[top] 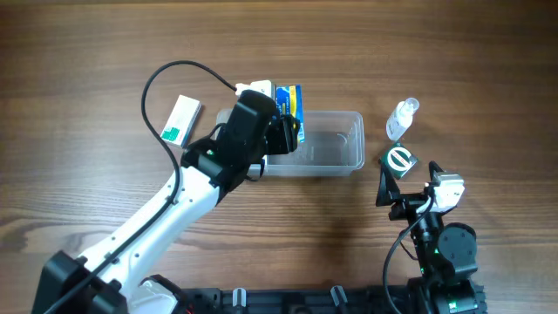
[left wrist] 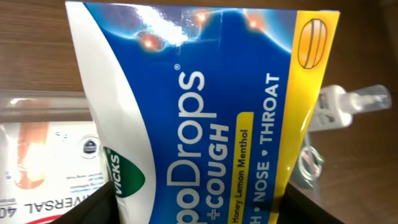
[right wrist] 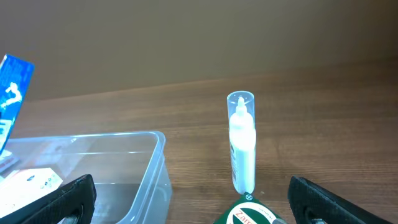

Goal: Pack container
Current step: 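Lower the Vicks pack into the container beside the bandage box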

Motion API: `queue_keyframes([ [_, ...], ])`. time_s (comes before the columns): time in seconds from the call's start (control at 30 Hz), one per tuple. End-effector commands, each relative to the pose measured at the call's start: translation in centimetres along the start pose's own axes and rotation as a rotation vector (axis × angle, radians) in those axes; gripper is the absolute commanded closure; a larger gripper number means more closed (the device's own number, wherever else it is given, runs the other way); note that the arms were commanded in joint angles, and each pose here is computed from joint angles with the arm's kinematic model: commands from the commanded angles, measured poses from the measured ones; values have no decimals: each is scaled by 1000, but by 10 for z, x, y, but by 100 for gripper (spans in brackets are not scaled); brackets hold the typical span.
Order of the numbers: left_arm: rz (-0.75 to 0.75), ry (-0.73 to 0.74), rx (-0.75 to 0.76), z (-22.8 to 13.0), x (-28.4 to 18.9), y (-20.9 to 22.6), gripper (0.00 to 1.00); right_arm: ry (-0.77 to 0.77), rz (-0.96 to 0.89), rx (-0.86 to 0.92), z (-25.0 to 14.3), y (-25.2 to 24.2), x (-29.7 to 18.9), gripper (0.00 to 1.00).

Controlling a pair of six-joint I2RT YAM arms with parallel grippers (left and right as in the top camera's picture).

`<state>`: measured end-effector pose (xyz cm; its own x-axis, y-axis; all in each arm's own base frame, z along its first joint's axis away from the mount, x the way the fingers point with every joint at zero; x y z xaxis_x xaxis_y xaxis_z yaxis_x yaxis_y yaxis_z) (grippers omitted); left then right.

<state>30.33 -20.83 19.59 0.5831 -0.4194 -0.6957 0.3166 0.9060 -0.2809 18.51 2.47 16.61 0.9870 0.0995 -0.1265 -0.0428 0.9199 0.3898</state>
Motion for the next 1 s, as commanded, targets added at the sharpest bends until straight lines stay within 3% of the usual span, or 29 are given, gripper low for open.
queue_keyframes([
  [0.0,39,-5,8,4,7,2,38,1,9,-10,-1,0,0,0],
  [0.6,48,127,49,-27,19,-8,30,0,9,-10,-1,1,0,0],
  [0.87,58,154,48,-31,19,-6,15,0,9,-10,-1,1,0,0],
  [0.93,58,151,49,-31,19,-6,16,0,9,-10,-1,1,0,0],
  [0.97,55,146,48,-30,19,-6,23,0,9,-10,-1,1,0,0],
])
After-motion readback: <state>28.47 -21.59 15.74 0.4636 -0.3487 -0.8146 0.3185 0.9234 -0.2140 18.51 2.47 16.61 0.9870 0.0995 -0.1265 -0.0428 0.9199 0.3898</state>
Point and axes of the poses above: each gripper's point midway between its finger pads, its own x axis out along the fingers, its own y axis along the line the jaws close on, z = x × y, the point moved 6 cm from there along -x, back along the fingers, and after that the axes turned 14 degrees about x, right-handed, at the moved point
